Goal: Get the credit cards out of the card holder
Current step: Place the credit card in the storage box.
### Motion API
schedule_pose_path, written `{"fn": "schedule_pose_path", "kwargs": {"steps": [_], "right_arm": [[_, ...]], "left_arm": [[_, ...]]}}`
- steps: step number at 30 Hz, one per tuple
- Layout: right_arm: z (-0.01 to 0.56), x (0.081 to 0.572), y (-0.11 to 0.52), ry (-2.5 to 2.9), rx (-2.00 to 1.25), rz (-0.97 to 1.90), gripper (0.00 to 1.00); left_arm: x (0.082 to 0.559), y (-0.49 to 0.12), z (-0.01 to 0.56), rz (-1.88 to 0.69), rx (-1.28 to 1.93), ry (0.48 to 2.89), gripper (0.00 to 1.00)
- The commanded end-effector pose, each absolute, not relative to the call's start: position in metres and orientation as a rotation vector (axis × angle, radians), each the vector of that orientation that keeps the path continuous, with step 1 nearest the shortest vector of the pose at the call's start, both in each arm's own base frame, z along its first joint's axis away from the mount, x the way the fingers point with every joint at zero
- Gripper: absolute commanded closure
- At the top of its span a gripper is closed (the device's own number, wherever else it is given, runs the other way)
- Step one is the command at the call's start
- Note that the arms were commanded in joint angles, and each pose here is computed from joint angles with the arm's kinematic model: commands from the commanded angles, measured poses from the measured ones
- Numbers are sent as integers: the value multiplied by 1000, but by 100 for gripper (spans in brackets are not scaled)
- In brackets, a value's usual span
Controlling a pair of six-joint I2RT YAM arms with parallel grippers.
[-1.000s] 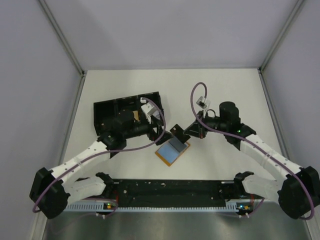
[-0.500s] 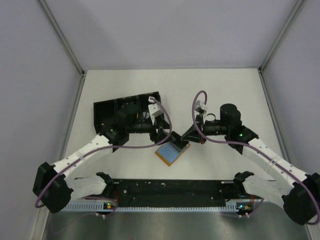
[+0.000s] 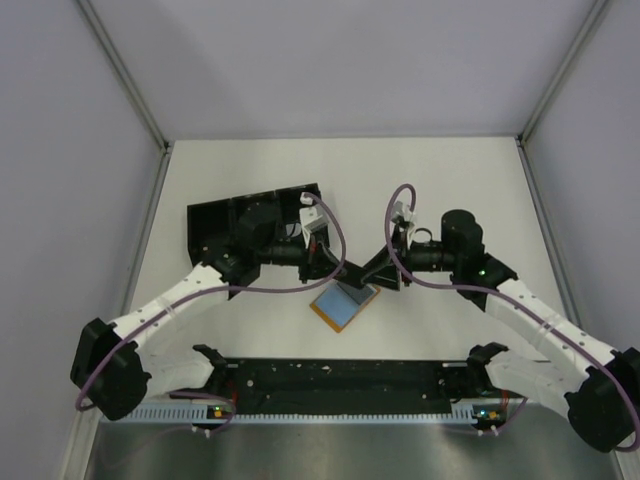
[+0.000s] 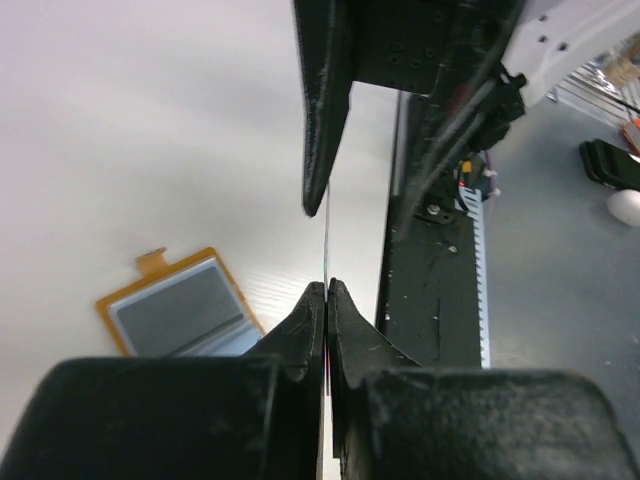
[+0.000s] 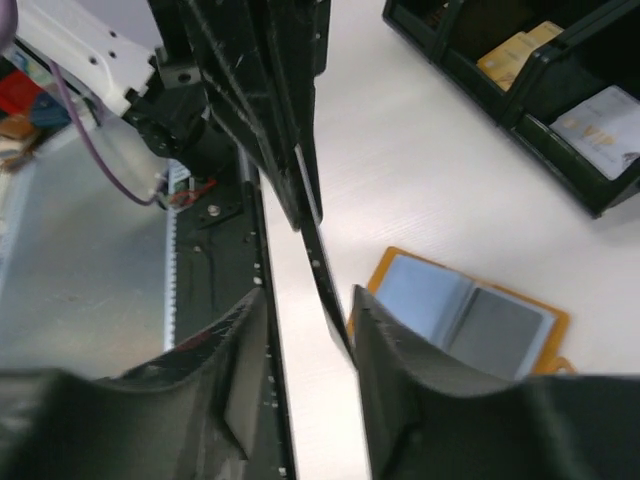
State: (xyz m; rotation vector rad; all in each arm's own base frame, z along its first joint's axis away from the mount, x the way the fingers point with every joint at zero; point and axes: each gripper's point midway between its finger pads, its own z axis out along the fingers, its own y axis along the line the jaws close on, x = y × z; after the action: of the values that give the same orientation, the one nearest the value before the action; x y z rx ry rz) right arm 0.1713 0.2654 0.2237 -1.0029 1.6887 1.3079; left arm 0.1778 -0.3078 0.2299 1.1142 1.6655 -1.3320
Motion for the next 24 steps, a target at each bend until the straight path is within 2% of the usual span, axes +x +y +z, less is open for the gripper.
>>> {"fn": "schedule_pose_path", "kwargs": {"steps": [1,5,8,13,20,24], "right_arm": [[232,180,263,1640,-972,1217,49],[229,195,255,1677,-888,1121,20],[221,200,252,1701,-863,1084,11],[210,205,251,1731,-826,1065,4],[202,207,249,1768,-795,1060,2],[201,204,249,1766,-794,1074,2]], "left_arm": [[209,-287,244,-1216,926,1712,100],[242,-244,231,-1059,642,1888,100],[262,-200,222,-879,425,1989,100],[284,-116,211,-557,113,2112,100],[300,0,207,-144,-248,2169,100],[315,32,205,-26,-367,2181,100]]}}
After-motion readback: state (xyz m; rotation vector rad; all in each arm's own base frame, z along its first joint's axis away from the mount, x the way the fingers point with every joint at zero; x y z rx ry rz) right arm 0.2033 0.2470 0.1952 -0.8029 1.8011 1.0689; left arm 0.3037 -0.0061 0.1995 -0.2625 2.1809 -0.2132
